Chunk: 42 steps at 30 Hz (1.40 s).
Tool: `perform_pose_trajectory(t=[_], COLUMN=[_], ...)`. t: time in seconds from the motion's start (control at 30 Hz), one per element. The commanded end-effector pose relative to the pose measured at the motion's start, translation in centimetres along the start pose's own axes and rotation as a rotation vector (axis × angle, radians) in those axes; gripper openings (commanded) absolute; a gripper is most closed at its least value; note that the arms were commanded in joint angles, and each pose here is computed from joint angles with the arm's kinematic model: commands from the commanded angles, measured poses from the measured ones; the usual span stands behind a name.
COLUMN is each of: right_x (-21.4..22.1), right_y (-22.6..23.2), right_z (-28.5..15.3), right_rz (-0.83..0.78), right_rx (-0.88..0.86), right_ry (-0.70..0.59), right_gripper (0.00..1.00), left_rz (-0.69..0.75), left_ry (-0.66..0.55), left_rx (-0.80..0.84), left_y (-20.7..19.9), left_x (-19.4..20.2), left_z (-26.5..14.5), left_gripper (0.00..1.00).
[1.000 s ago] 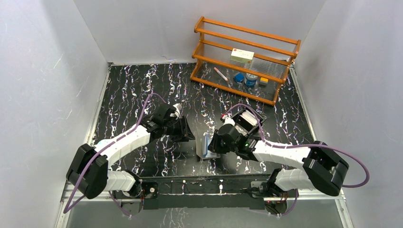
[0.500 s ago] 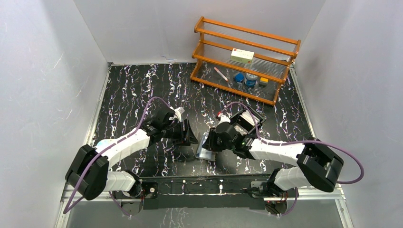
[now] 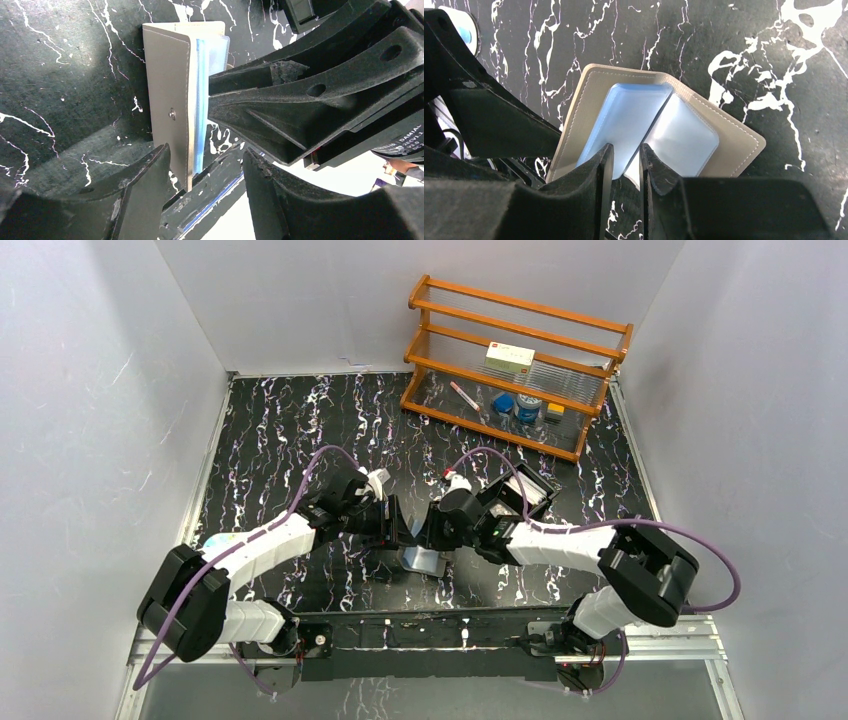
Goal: Put the credit cards into the card holder
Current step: Turn over the card slot in the card holder.
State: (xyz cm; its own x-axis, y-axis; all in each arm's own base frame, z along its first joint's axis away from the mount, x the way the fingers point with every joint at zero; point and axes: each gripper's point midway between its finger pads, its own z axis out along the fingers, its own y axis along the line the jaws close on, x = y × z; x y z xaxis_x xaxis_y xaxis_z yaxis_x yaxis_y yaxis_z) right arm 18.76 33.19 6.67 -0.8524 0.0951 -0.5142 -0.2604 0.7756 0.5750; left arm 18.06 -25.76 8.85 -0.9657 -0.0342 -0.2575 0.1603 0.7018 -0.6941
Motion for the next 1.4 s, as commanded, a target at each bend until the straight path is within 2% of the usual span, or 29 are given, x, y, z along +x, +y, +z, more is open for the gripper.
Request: perform_pose_trajectory(t=[0.0, 0.33, 0.63, 0.8, 1.0, 1.1, 1.23, 1.37], right_x=[-1.9, -2.0, -2.4, -2.4, -2.3, -2.0, -1.5, 0.3], right_y=[2.4, 3.1, 4.2, 4.5, 3.8, 2.3, 0.1, -3.1], right_z=[0.6, 1.1, 2.0, 2.5, 2.4, 2.1, 1.2, 0.7], right_rz=[-0.012, -0.013, -0.014, -0.015, -0.013, -0.062, -0.11, -0.139], right_rx=[-0.058, -0.072, -0.096, -0.103, -0.072, -0.015, 0.064, 0.16], right_ry=[-0.049, -0.04, -0.027, -0.019, -0.022, -0.021, -0.007, 0.038], right_gripper=[0.34, 0.34, 0.34, 0.35, 0.35, 0.36, 0.37, 0.37], left_rz=[0.032, 0.062, 0.089, 0.086, 0.082, 0.083, 0.08, 0.03], left_ry=[0.0, -0.003, 0.01, 0.012, -0.006, -0.027, -0.053, -0.061], left_rx=[-0.032, -0.119, -0.091, -0.134, -0.159, -0.174, -0.159, -0.127], left_y=[0.9, 2.8, 1.8, 2.7, 2.6, 2.3, 1.9, 2.0], left_x=[0.3, 0.0, -0.2, -0.1, -0.5, -0.9, -1.0, -0.1], left_z=[-0.2, 0.3, 0.1, 0.2, -0.4, -1.1, -1.7, -1.5], left_gripper=[0.54, 0.46, 0.47, 0.45, 0.21, 0.09, 0.0, 0.0])
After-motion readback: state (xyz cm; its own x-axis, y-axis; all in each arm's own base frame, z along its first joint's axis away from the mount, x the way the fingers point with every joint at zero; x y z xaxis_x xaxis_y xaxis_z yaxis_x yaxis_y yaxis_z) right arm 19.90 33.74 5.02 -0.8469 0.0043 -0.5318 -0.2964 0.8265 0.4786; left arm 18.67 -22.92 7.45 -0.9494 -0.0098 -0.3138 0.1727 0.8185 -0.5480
